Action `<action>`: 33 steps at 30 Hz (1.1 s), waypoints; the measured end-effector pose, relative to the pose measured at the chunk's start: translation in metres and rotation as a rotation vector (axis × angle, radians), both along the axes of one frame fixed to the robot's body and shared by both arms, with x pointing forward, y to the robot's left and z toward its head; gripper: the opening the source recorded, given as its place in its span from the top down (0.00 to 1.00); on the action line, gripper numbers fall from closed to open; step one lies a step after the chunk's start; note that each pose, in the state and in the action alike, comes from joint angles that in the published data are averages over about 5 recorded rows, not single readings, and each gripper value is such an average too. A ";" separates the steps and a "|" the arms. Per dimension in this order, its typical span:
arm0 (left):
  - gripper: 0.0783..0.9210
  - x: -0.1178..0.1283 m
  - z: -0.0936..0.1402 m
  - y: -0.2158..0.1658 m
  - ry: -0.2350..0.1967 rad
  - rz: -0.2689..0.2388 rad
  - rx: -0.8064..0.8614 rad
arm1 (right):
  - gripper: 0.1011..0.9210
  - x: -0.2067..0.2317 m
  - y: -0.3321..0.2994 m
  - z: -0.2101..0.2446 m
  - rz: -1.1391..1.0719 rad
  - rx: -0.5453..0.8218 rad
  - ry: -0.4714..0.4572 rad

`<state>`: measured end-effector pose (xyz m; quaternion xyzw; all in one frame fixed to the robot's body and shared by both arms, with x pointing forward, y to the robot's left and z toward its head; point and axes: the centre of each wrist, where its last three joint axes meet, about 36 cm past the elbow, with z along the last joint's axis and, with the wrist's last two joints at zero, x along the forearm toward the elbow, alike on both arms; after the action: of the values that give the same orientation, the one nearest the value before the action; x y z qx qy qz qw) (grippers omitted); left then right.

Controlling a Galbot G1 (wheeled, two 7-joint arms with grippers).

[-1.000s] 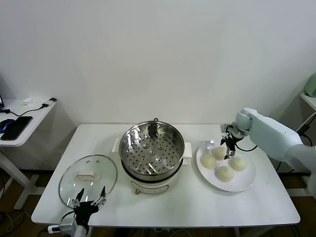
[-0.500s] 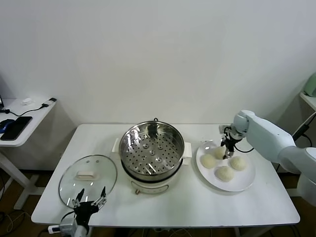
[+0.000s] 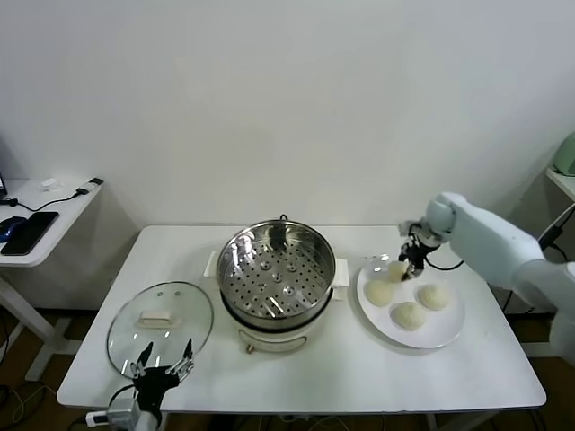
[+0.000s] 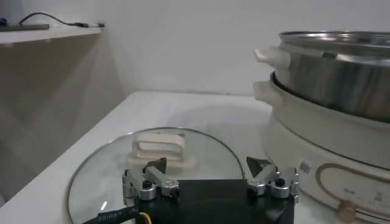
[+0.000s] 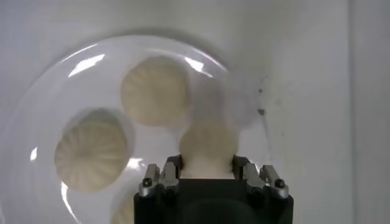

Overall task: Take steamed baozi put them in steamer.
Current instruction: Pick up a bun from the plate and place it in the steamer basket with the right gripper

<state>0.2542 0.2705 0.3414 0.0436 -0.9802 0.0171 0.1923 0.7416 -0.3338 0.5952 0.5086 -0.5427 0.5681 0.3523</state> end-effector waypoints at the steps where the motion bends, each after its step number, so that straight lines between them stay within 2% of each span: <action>1: 0.12 0.000 0.001 -0.001 -0.002 -0.001 0.000 | 0.44 0.001 0.010 0.017 0.039 0.005 -0.018; 6: 0.12 -0.001 0.003 -0.003 -0.005 -0.009 -0.001 | 0.44 -0.010 0.075 0.086 0.284 0.020 -0.087; 11: 0.12 0.000 0.003 -0.006 -0.007 -0.016 -0.002 | 0.44 -0.036 0.153 0.110 0.576 0.015 -0.100; 17: 0.12 0.004 0.004 -0.007 -0.019 -0.021 0.000 | 0.44 -0.055 0.219 0.097 0.893 -0.044 -0.081; 22: 0.12 0.005 0.006 -0.006 -0.026 -0.020 0.003 | 0.44 -0.047 0.253 0.074 1.080 -0.116 -0.087; 33: 0.12 0.005 0.007 -0.009 -0.030 -0.017 -0.009 | 0.44 -0.012 0.298 0.034 1.252 -0.186 -0.111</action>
<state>0.2595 0.2617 0.3484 0.0339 -0.9833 0.0206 0.1777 0.7292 -0.0362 0.6297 0.6667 -0.1085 0.7367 -0.0324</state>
